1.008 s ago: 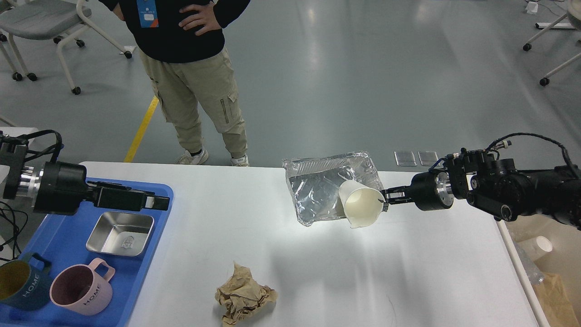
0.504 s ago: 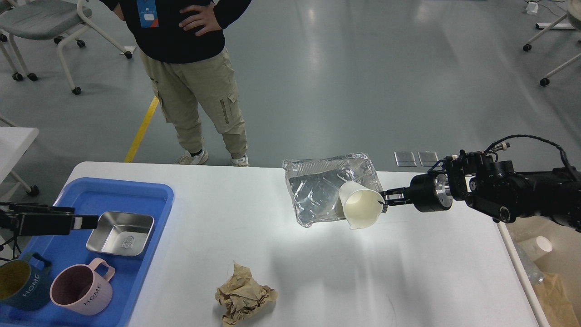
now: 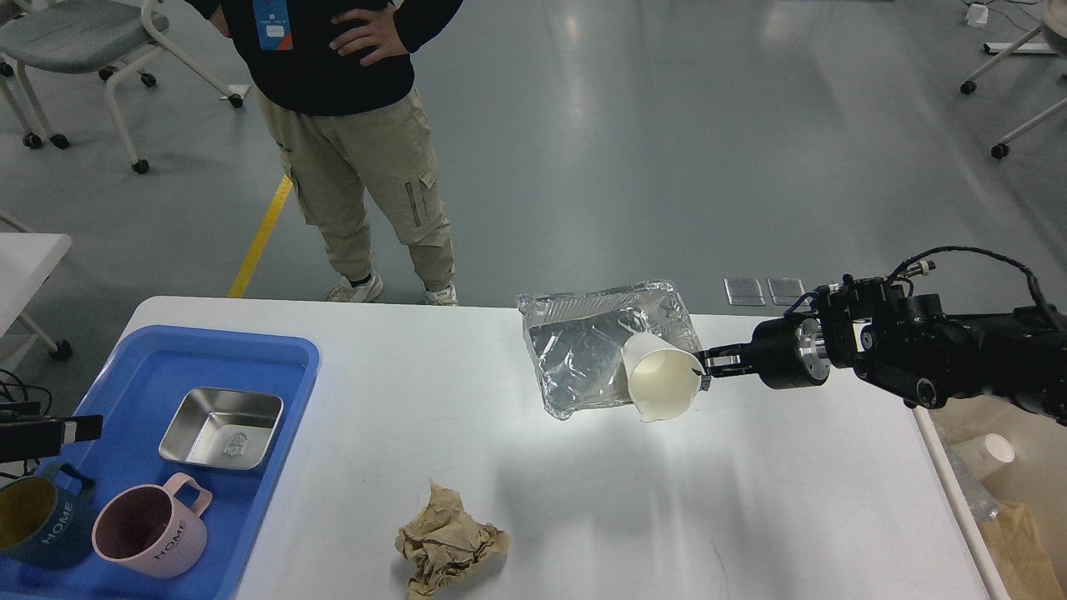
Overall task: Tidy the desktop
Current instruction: 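Lower the left gripper over the blue tray toward the paper wad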
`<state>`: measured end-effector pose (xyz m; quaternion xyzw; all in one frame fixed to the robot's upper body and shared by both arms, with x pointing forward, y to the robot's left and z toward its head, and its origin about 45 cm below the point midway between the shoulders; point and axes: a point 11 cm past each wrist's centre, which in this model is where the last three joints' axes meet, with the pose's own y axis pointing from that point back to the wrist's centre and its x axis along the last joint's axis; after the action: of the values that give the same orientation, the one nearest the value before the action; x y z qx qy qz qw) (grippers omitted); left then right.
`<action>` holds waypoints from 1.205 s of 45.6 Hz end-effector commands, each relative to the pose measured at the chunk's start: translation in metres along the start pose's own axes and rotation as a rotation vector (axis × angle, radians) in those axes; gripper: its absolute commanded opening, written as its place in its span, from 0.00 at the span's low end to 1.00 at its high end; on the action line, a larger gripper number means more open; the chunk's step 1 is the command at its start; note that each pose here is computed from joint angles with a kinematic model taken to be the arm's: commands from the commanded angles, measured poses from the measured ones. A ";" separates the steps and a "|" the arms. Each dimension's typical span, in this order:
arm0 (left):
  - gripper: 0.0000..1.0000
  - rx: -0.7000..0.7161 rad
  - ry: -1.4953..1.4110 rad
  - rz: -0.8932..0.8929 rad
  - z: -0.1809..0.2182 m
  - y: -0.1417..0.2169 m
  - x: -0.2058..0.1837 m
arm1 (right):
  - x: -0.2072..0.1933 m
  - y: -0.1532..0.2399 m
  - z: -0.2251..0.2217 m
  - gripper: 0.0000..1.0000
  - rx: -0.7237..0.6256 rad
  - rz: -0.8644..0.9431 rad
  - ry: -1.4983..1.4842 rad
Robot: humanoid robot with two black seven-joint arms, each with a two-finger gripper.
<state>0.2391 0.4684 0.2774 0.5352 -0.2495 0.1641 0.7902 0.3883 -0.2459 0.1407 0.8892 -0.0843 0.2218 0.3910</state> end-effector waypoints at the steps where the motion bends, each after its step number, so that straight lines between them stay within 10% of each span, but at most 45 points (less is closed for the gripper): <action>1: 0.95 -0.046 -0.006 0.000 0.007 -0.005 0.002 | 0.000 0.001 0.001 0.00 -0.001 0.002 -0.001; 55: 0.94 -0.423 -0.504 -0.246 0.117 -0.214 -0.004 | 0.000 0.008 0.004 0.00 0.001 0.026 -0.007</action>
<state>0.3186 0.2987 0.1506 0.4244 -0.3871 -0.1050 0.8118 0.3872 -0.2508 0.1434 0.8898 -0.0949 0.2246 0.3858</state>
